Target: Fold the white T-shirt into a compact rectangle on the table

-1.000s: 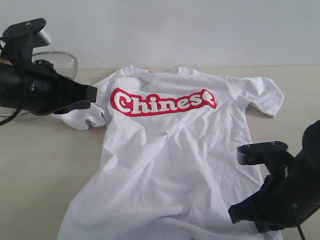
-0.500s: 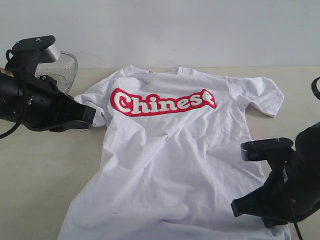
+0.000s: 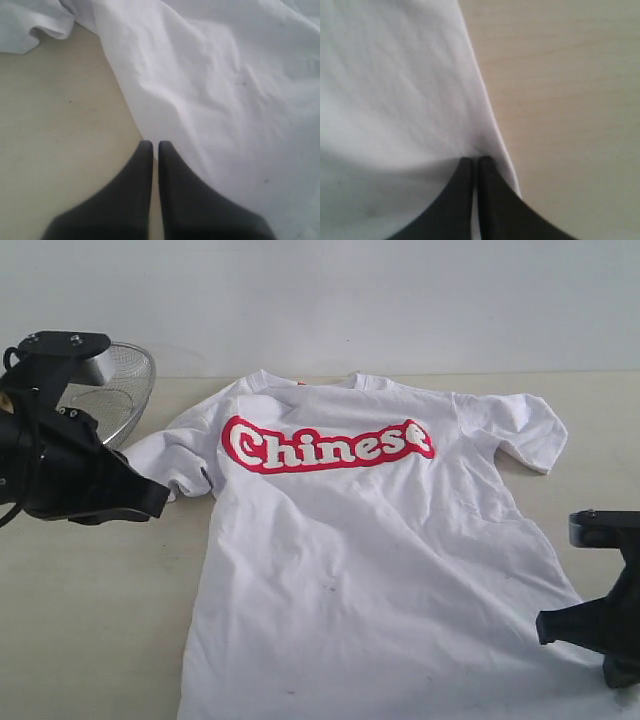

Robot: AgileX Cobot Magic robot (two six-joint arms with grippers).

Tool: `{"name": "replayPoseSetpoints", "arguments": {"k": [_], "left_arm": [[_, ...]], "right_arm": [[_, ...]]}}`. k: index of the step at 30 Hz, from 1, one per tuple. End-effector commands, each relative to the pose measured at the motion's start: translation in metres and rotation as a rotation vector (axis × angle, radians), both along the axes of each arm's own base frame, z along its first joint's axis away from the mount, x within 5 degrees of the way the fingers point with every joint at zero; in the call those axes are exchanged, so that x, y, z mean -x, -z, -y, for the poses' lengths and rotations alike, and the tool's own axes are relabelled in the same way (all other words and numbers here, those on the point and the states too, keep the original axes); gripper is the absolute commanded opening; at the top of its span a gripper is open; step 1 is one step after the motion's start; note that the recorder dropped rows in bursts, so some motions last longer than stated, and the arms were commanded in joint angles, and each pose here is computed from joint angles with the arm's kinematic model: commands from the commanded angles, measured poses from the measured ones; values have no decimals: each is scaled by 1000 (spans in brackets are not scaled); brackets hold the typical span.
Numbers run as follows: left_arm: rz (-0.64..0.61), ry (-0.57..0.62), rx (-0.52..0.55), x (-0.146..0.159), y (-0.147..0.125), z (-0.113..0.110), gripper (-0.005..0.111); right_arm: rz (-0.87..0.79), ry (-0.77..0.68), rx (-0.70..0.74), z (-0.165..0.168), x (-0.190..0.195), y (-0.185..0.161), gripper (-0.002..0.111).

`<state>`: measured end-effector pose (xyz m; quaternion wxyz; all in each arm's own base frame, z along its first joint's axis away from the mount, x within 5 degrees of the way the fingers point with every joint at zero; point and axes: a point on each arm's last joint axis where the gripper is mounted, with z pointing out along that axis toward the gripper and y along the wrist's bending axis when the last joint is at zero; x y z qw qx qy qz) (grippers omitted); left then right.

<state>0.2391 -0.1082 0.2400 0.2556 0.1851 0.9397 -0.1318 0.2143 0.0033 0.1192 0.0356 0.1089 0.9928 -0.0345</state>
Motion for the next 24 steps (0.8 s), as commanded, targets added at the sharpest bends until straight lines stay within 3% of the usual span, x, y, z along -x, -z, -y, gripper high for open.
{"name": "replayPoseSetpoints", "arguments": {"k": [1, 9, 15, 24], "left_arm": [[2, -8, -18, 5, -4, -3, 4], [-3, -18, -10, 6, -5, -3, 4], [-19, -19, -12, 7, -5, -3, 4], [-42, -37, -3, 8, -4, -3, 4]], "right_arm": [[-58, -17, 26, 6, 8, 3, 0], [153, -111, -87, -17, 8, -45, 0], [299, -284, -317, -68, 16, -90, 0], [226, -458, -359, -143, 23, -50, 0]]}}
